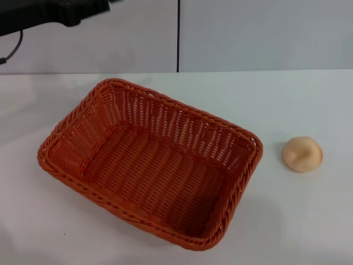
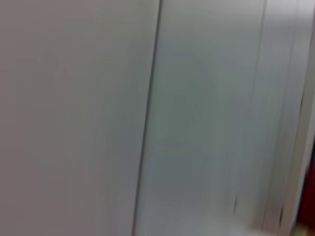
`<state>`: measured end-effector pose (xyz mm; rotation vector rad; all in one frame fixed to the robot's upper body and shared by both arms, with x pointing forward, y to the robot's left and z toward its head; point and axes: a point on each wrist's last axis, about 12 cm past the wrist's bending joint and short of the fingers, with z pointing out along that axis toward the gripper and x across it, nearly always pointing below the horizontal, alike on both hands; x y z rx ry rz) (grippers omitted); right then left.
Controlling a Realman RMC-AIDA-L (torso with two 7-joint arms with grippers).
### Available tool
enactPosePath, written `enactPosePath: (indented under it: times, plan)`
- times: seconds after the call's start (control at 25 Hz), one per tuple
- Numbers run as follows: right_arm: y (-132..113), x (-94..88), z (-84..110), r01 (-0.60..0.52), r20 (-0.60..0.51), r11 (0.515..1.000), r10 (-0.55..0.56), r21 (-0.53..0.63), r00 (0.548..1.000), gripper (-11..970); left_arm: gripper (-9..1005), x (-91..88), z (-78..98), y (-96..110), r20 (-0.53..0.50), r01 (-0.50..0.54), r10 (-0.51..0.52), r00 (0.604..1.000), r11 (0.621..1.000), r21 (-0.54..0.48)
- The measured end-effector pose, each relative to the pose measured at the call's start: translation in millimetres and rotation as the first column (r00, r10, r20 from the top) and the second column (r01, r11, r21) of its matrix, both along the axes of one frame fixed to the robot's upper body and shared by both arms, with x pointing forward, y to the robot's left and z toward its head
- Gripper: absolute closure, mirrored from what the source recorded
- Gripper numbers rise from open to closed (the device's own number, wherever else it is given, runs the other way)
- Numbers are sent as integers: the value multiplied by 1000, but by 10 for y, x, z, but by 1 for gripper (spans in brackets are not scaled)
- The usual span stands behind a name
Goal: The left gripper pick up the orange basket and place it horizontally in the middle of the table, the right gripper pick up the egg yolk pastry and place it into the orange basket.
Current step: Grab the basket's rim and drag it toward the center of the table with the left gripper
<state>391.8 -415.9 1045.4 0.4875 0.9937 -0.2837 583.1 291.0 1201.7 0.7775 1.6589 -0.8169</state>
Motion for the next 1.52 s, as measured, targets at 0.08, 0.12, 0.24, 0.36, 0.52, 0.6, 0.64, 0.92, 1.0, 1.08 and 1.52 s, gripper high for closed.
enactPosePath:
  times: [0.08,0.12,0.24,0.36,0.52,0.6,0.64,0.92,1.0,1.08,1.52]
  plan:
    - [-8,12,8,0,2,1000,0,-3,1000,135,426,18,35,-7,-23,-5,6,1000,999,36]
    - [-8,12,8,0,2,1000,0,-3,1000,135,426,34,72,-11,-55,-13,17,998,996,87]
    - [-22,41,16,0,-1,1000,0,-5,1000,135,424,50,184,-34,-119,-24,51,992,976,215]
    - [-30,89,15,-4,-10,1000,4,3,1000,136,423,30,278,-80,-131,-24,62,989,962,271]
    - [-30,121,15,-7,-13,1000,7,7,1000,137,410,-21,269,-127,-141,-24,68,988,956,291]
    - [-38,129,13,-6,-18,1000,6,8,1000,137,403,-41,171,-131,-174,-19,75,982,952,306]
    - [-42,131,12,-5,-20,1000,6,8,1000,137,399,-42,58,-146,-215,-2,77,974,944,330]
    - [-58,170,32,-9,-20,1000,9,2,1000,138,283,5,-91,-194,-269,33,85,959,914,405]
    - [-56,189,40,-11,-17,1000,11,0,1000,139,250,41,-107,-206,-273,33,96,957,901,432]
    - [-54,194,41,-12,-16,1000,12,0,1000,139,217,52,-113,-205,-276,30,104,955,895,444]
    - [-37,211,18,-21,-31,1000,21,12,999,141,220,130,-264,-166,-314,-9,194,929,862,507]
